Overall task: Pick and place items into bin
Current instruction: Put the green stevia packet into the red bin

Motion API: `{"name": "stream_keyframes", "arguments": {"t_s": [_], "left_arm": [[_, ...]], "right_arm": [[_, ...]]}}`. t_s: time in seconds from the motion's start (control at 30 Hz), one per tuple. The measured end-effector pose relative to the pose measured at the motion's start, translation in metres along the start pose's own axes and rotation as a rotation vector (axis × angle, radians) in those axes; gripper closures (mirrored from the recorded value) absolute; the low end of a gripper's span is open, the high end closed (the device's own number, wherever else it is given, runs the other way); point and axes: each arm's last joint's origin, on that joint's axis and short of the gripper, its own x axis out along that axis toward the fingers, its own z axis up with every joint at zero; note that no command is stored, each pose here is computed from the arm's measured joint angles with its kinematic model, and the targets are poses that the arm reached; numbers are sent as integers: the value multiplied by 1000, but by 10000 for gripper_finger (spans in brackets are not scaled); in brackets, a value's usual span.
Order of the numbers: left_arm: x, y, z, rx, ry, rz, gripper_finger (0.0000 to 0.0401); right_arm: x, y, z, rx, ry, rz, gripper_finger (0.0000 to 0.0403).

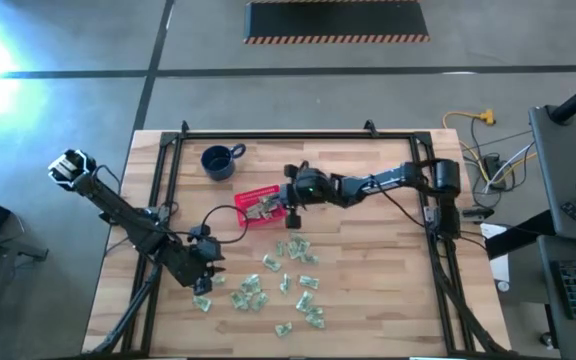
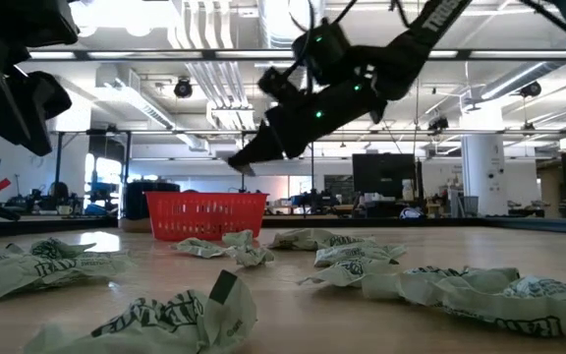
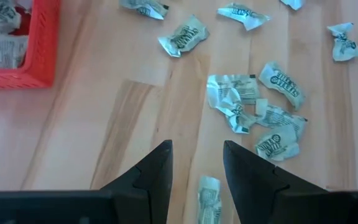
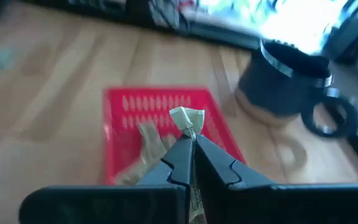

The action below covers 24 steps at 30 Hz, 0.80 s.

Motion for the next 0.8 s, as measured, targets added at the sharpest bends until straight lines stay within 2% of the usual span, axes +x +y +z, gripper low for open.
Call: {"name": "stream_keyframes", "arguments": {"t_s": [0.13, 0.33, 0.53, 0.67, 0.8], "left_arm": [[-1, -1, -1, 3, 4, -7, 276], [-1, -1, -2, -9, 13, -8, 276], [9, -5, -10, -54, 155, -60, 276], [24, -12, -17, -66, 257, -74, 276], [37, -17, -20, -49, 291, -51, 276]], "right_arm": [[11, -10, -3, 12, 78, 62, 360], [9, -14, 0, 14, 77, 84, 287], [-22, -5, 8, -102, 70, 109, 250], [-49, 0, 6, -130, 66, 118, 246], [-77, 3, 2, -133, 50, 107, 252]]}}
